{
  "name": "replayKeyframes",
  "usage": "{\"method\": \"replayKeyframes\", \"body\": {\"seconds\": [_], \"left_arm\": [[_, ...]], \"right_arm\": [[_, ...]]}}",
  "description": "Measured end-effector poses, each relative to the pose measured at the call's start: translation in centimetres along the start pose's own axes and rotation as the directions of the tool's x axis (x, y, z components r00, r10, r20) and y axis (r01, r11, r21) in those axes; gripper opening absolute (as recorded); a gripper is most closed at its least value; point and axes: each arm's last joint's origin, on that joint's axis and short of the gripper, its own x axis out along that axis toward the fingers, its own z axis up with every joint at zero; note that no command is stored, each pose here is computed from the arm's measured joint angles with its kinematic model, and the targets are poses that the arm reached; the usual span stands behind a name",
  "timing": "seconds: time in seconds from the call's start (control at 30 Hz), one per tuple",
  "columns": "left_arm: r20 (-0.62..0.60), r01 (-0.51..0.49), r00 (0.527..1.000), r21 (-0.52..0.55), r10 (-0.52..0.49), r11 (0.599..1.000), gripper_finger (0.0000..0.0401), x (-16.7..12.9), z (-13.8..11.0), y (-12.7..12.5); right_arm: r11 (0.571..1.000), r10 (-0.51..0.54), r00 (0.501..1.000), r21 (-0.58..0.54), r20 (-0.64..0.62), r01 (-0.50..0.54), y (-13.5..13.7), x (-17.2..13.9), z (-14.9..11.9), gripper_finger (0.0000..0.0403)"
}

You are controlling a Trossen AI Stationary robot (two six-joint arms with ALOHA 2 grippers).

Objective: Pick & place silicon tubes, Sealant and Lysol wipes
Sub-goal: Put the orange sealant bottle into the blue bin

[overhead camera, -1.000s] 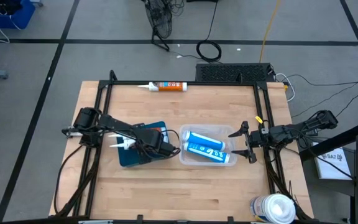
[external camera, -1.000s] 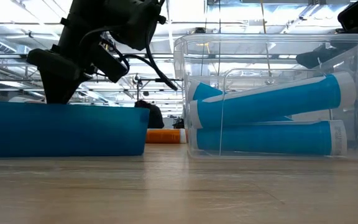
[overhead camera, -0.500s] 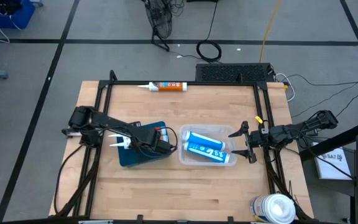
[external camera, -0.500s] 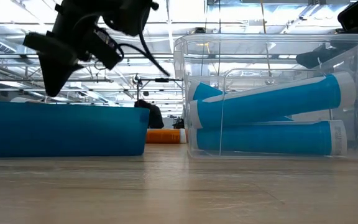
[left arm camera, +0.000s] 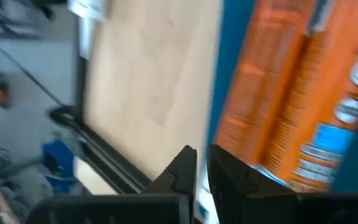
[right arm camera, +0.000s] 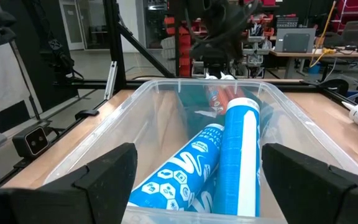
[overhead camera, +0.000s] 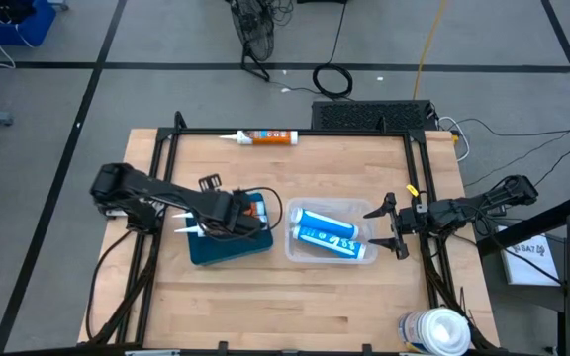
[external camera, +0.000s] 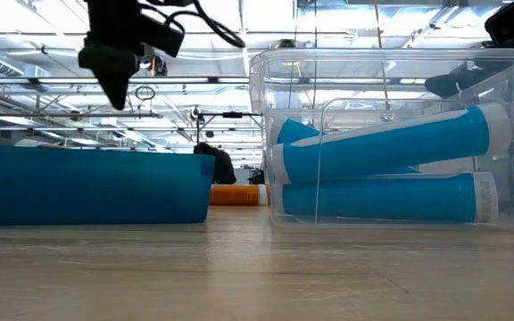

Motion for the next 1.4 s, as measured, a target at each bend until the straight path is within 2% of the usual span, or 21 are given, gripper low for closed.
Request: {"method": "replayKeyframes", "body": {"seconds": [0.27, 0.5, 0.63, 0.9, 1.07, 1.2, 1.4], "left_arm": [[0.195, -0.128, 0.972, -0.025, 0.13, 0.991, 0.0027, -0.2, 1.0, 0.1], [0.354, -0.158, 0.926, 0.037, 0.135, 0.987, 0.0004, -0.1, 3.5, 0.3], [0.426, -0.146, 0.896, 0.022, 0.123, 0.989, 0.0023, 0.3, 5.5, 1.1], [0.548, -0.116, 0.823, -0.095, 0.149, 0.989, 0.0068, 0.9, 9.0, 3.8], [0.598, -0.045, 0.783, -0.221, 0.171, 0.974, 0.0095, 1.4, 10.7, 5.7], [0.635, 0.083, 0.761, -0.292, 0.128, 0.953, 0.013, 2.1, 11.7, 7.4], [0.686, 0.245, 0.725, -0.342, 0.062, 0.907, 0.02, 3.2, 12.8, 9.9]], "right_arm": [[1.0, 0.0, 1.0, 0.0, 0.0, 0.0, 0.0, 0.0, 0.0, 0.0325], [1.0, 0.0, 1.0, 0.0, 0.0, 0.0, 0.0, 0.0, 0.0, 0.0325], [1.0, 0.0, 1.0, 0.0, 0.0, 0.0, 0.0, 0.0, 0.0, 0.0325], [1.0, 0.0, 1.0, 0.0, 0.0, 0.0, 0.0, 0.0, 0.0, 0.0325], [1.0, 0.0, 1.0, 0.0, 0.0, 0.0, 0.0, 0.0, 0.0, 0.0325], [1.0, 0.0, 1.0, 0.0, 0.0, 0.0, 0.0, 0.0, 0.0, 0.0325], [1.0, 0.0, 1.0, 0.0, 0.0, 0.0, 0.0, 0.0, 0.0, 0.0325]]}}
